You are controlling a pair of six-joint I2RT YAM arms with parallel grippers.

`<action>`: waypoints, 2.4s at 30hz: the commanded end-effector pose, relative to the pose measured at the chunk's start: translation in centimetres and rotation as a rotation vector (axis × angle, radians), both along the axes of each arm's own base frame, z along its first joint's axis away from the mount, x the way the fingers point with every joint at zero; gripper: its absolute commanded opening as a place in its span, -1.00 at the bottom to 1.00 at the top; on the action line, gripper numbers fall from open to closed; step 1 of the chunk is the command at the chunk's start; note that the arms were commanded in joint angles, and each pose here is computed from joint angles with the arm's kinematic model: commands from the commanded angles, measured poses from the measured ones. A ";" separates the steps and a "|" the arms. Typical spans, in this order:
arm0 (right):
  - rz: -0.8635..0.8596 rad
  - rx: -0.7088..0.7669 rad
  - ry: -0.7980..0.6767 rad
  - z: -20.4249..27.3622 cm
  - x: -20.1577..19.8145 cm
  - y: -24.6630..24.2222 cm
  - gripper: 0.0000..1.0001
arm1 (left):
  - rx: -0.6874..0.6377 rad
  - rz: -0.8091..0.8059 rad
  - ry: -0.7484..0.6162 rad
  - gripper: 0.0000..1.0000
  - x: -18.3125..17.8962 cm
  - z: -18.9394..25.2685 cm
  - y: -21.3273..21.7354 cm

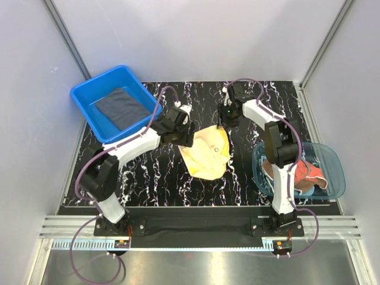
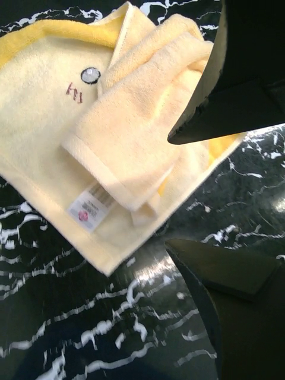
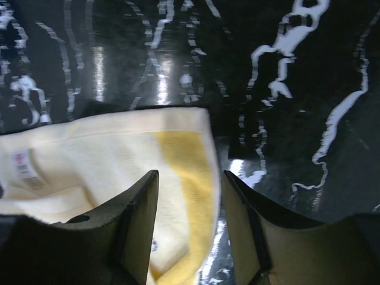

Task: Fold and stack the towels
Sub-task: Flatten out the crumpled towel

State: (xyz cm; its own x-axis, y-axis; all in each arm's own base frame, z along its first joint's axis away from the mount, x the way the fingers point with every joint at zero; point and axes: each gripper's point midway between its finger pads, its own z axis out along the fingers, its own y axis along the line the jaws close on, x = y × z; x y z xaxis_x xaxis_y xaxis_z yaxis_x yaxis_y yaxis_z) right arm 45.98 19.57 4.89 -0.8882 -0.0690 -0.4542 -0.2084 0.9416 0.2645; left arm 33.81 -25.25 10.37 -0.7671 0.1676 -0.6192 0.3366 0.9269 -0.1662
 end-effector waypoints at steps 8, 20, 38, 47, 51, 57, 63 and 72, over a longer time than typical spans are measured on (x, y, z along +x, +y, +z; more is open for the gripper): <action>0.061 0.072 -0.033 -1.0 3.1 -1.0 0.12 | -0.095 -0.078 0.024 0.31 3.4 -3.1 -4.1; 0.082 0.119 0.013 -3.5 3.7 0.2 -0.12 | -0.166 -0.155 0.085 -0.54 2.5 -4.0 -5.0; -0.516 -0.136 -0.022 2.1 1.1 -15.1 -1.00 | -0.015 0.066 0.028 -1.00 -1.8 4.6 3.6; -0.263 0.157 -0.068 7.6 -2.3 -7.7 0.00 | 0.055 0.181 0.117 -1.00 -6.8 -1.5 7.9; 0.026 0.211 -0.158 9.7 -1.7 -1.3 0.10 | 0.047 0.219 0.106 -1.00 -7.5 -2.2 8.8; 0.375 0.271 -0.133 7.3 -1.8 8.9 0.01 | -0.006 0.211 0.122 -1.00 -7.9 -2.8 8.2; 0.497 0.269 -0.078 2.8 -1.4 13.4 -0.02 | -0.064 0.210 0.142 -1.00 -8.2 -3.8 7.4; 0.576 0.267 -0.015 -1.3 -2.8 15.2 -0.01 | -0.082 0.193 0.144 -1.00 -8.1 -4.1 6.9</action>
State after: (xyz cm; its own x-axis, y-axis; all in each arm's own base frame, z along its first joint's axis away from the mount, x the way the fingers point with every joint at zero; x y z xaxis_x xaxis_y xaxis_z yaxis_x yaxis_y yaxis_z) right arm 43.00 33.78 2.68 -0.7825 -0.3833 -0.4906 -0.6109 0.6250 0.4860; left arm 24.41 -17.26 5.15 -0.8872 -0.0044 -0.4613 0.1119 0.9681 -0.2243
